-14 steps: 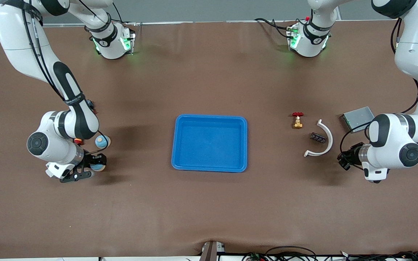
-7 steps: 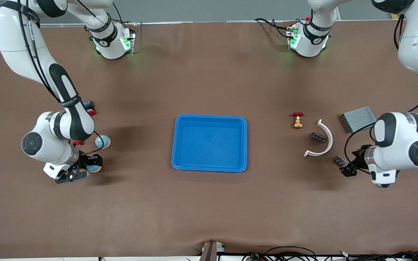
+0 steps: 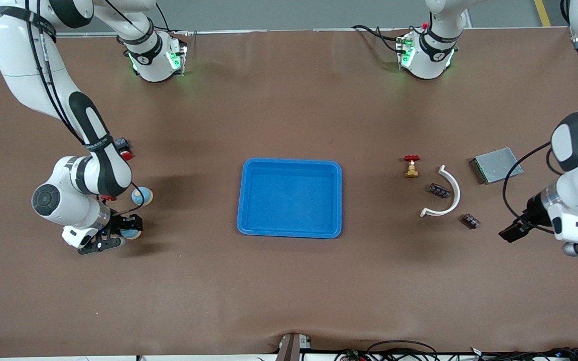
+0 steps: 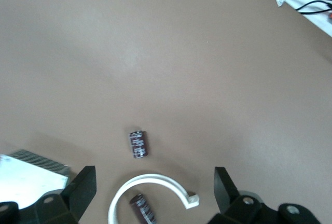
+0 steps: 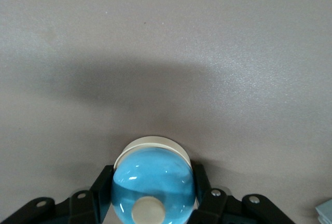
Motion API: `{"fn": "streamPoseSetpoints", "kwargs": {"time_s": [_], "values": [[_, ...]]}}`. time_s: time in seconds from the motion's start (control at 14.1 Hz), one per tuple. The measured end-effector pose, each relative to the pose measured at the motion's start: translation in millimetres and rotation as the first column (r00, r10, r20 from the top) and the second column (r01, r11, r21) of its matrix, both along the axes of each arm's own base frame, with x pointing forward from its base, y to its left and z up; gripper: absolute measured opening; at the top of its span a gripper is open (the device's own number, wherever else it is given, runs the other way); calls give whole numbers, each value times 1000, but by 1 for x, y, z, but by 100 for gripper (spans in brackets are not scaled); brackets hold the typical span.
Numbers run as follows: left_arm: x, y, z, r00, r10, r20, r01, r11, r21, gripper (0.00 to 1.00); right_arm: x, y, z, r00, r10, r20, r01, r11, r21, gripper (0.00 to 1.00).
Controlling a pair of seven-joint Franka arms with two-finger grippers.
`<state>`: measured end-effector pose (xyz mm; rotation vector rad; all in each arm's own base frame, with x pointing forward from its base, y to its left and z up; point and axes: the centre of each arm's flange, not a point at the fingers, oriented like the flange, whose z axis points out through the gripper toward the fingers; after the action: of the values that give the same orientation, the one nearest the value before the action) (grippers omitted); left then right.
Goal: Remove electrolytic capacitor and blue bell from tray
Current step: 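Release the capacitor with the left gripper while the right gripper lowers the bell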
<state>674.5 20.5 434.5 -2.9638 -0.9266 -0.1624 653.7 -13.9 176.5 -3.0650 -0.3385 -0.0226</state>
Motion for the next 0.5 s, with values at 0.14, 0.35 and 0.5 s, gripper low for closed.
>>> {"fn": "streamPoseSetpoints", "kwargs": {"time_s": [0.14,0.35,0.5], "values": [[-7,-3,30,999,-41,3,41,999,21,100,0,0,0,1000,0,1,0,1000,1,66],[-19,-4,75,994,-105,-10,105,993,52,100,0,2,0,1000,-12,2,12,1000,14,66],[-31,-7,104,982,-185,-32,187,980,70,100,0,2,0,1000,-15,2,15,1000,16,66]]}}
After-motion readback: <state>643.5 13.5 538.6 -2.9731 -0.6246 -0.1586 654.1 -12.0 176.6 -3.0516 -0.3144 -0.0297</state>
